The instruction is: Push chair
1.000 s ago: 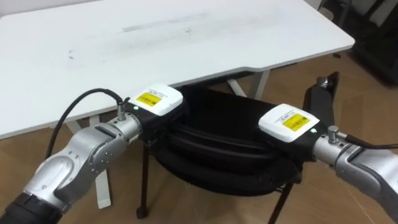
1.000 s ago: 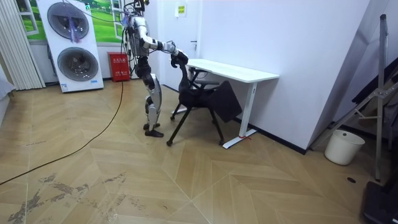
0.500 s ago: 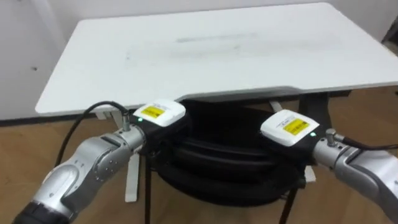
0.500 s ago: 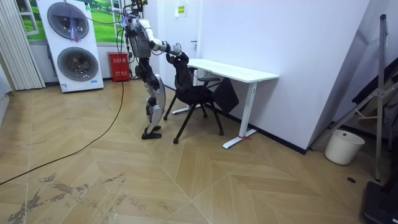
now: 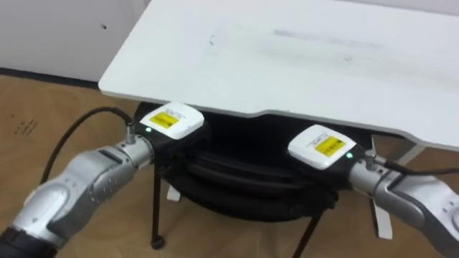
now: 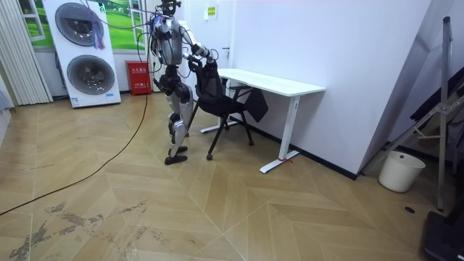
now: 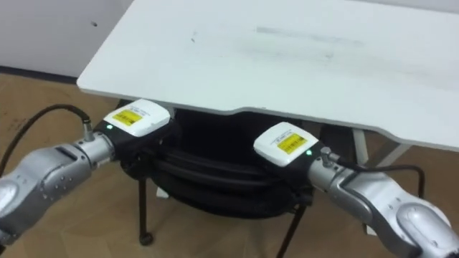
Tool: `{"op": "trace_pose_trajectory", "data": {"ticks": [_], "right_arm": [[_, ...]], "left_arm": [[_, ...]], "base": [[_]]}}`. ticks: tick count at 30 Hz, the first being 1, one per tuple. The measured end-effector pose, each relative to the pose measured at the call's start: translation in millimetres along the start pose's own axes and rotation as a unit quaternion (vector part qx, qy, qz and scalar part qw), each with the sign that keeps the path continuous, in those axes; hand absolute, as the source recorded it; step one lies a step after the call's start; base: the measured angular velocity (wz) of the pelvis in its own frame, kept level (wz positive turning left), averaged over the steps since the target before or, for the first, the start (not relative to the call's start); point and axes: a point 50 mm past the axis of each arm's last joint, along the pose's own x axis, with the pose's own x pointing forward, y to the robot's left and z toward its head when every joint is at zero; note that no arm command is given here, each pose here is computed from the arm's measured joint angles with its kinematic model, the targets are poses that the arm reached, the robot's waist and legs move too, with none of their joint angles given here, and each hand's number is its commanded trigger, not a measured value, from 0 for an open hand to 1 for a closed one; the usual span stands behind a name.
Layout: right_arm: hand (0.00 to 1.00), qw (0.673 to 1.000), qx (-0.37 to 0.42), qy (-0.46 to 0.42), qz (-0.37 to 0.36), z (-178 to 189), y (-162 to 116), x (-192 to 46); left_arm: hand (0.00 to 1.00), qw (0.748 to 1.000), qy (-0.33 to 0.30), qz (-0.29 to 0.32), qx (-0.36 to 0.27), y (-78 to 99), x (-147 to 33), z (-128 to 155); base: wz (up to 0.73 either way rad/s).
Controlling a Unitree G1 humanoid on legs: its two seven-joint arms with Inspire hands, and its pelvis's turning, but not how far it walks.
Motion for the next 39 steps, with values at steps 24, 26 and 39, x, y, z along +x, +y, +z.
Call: {"op": "trace_pose_trajectory", "data": {"ticks": [24, 26, 39], "right_arm": [[0.00, 0.999, 0.046, 0.022, 0.014, -10.2, -7.5, -3.1], [0.00, 0.998, 0.060, 0.024, 0.010, -11.2, -8.4, -3.2], [0.00, 0.995, 0.089, 0.038, -0.006, -16.2, -13.5, -4.2]], "left_arm": [[0.00, 0.999, 0.004, 0.018, -0.026, 4.5, -0.2, 10.4], [0.00, 0.999, 0.010, 0.014, -0.030, 3.2, -0.6, 9.6], [0.00, 0.999, 0.016, 0.014, -0.032, 7.3, -1.5, 10.5]], "base": [[-0.01], [-0.06], [-0.02]]}}
